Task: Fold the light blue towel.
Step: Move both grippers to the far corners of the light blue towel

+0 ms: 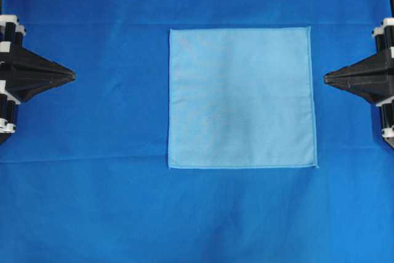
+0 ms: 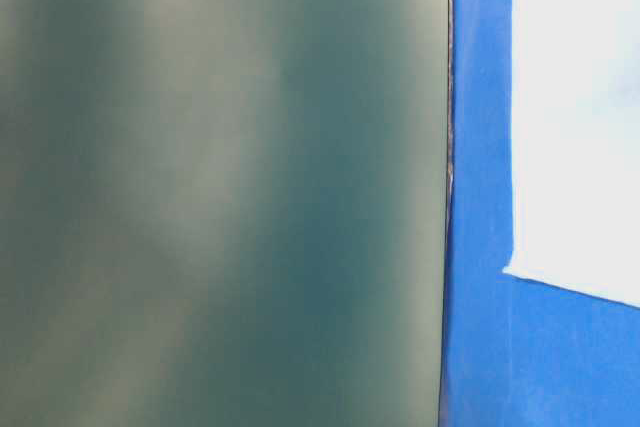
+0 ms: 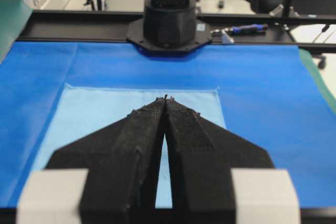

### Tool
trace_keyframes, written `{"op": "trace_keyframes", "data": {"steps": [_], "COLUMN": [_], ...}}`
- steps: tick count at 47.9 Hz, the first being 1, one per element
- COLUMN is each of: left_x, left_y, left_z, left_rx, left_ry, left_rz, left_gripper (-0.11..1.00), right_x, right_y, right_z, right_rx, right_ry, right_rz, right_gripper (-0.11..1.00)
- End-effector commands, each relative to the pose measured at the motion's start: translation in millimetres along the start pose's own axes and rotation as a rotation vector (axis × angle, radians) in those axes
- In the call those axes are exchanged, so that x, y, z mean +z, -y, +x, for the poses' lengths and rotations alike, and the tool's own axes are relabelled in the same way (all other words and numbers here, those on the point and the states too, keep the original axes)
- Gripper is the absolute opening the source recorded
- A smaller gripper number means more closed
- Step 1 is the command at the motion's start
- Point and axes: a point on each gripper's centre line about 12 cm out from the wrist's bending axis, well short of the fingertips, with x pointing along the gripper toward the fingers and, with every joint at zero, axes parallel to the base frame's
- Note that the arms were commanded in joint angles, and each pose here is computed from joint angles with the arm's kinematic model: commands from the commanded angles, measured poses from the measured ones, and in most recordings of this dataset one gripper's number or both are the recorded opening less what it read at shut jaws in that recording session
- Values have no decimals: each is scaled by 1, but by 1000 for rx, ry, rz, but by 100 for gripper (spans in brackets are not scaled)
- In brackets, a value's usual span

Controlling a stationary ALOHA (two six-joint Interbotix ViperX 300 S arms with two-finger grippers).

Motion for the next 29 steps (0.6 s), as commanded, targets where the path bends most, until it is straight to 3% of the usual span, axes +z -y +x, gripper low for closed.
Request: {"op": "trace_keyframes", "data": {"steps": [1, 7, 17, 29], "left_x": [9, 9, -6, -35], "left_y": [-2, -8, -31, -69], "left_z": [8, 18, 49, 88], "left_rx": [12, 40, 129, 235], "left_ry": [3, -12, -111, -241], "left_rz": [9, 20, 19, 11], "left_gripper": [0, 0, 0, 1], "right_x": [4, 2, -14, -47], "right_y": [2, 13, 47, 93], "right_z": [4, 7, 2, -6], "right_rx": [-10, -62, -237, -447], "right_ry": [0, -102, -316, -476], "right_rz": [2, 16, 60, 105], "right_gripper": [0, 0, 0, 0]}}
